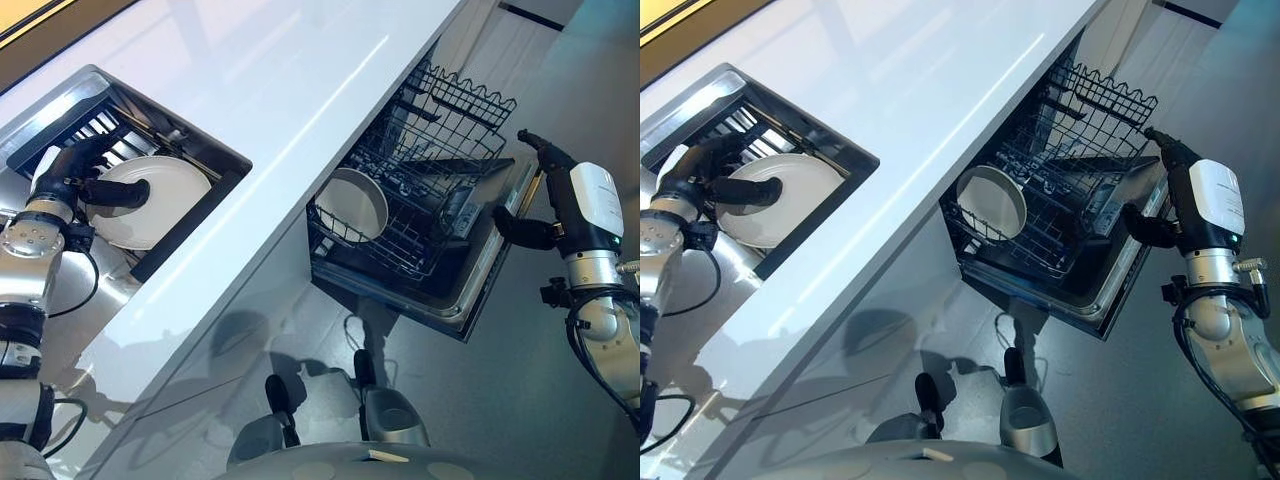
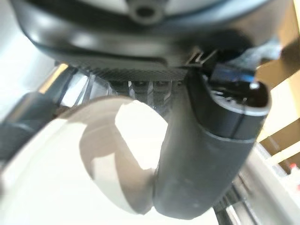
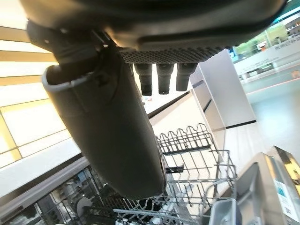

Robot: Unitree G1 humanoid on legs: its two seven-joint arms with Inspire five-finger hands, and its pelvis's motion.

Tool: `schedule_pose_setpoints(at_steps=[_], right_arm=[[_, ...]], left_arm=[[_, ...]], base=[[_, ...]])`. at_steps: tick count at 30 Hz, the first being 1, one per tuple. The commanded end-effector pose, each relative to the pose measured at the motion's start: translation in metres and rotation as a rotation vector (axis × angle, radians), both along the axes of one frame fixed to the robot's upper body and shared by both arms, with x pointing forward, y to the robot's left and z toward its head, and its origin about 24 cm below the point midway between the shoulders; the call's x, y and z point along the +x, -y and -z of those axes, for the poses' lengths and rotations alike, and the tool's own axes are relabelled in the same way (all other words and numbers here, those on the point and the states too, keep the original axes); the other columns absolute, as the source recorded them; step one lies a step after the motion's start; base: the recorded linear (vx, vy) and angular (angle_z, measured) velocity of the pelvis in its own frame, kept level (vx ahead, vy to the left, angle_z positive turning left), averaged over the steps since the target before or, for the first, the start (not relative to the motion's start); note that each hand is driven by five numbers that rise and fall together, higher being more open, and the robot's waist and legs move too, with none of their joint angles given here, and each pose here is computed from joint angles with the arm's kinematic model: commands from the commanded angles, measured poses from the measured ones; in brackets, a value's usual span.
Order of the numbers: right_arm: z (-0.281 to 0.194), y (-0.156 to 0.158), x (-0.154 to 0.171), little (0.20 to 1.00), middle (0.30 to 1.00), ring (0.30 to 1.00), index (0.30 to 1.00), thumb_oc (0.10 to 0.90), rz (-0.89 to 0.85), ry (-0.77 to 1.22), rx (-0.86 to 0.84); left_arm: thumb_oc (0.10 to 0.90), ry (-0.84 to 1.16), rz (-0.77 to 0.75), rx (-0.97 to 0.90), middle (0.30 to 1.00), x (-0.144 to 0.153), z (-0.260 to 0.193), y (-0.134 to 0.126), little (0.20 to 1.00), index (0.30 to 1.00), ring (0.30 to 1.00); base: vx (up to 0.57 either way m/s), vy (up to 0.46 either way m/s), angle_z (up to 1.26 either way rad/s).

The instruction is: Pick up plates and place into dishwasher.

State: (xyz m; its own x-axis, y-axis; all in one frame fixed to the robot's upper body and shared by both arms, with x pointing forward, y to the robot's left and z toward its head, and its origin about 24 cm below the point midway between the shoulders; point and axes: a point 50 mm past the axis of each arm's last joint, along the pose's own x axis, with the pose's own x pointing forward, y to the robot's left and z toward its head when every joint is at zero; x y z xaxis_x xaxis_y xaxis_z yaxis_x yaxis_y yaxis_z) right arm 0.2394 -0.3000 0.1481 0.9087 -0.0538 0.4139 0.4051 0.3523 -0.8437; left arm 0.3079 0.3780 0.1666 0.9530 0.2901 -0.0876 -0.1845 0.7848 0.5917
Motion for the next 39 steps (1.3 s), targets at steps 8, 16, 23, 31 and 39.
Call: schedule_pose_setpoints(at_steps=[8, 16, 23, 31, 39], right_arm=[[-0.072, -0.009, 0.007, 0.9, 0.9, 0.9, 0.9, 0.8, -0.052, 0.279, -0.062], [-0.067, -0.006, 0.005, 0.9, 0.9, 0.9, 0.9, 0.8, -0.035, 0.286, -0.033], [-0.062, -0.006, 0.003, 0.9, 0.9, 0.9, 0.9, 0.8, -0.037, 0.301, -0.009], [-0.062, -0.006, 0.002, 0.9, 0.9, 0.9, 0.9, 0.8, -0.052, 0.325, 0.008], [-0.061, -0.007, 0.002, 0.9, 0.9, 0.9, 0.9, 0.8, -0.06, 0.342, 0.026]], left_arm=[[0.8, -0.205, 0.025, -0.001, 0.9, -0.006, -0.029, -0.022, 0.9, 0.9, 0.9], [0.8, -0.244, 0.09, 0.002, 0.9, -0.007, -0.04, -0.02, 0.9, 0.9, 0.9], [0.1, -0.164, 0.092, 0.043, 0.3, -0.004, -0.053, -0.014, 0.2, 0.3, 0.3], [0.1, -0.011, 0.063, 0.104, 0.3, -0.004, -0.075, -0.013, 0.2, 0.3, 0.3], [0.1, 0.122, 0.002, 0.132, 0.3, -0.006, -0.098, -0.015, 0.2, 0.3, 0.3]], base=[[0.0, 0.0, 0.0], [0.02, -0.041, 0.01], [0.01, -0.033, 0.01], [-0.01, -0.01, 0.02], [-0.01, -0.005, 0.0]])
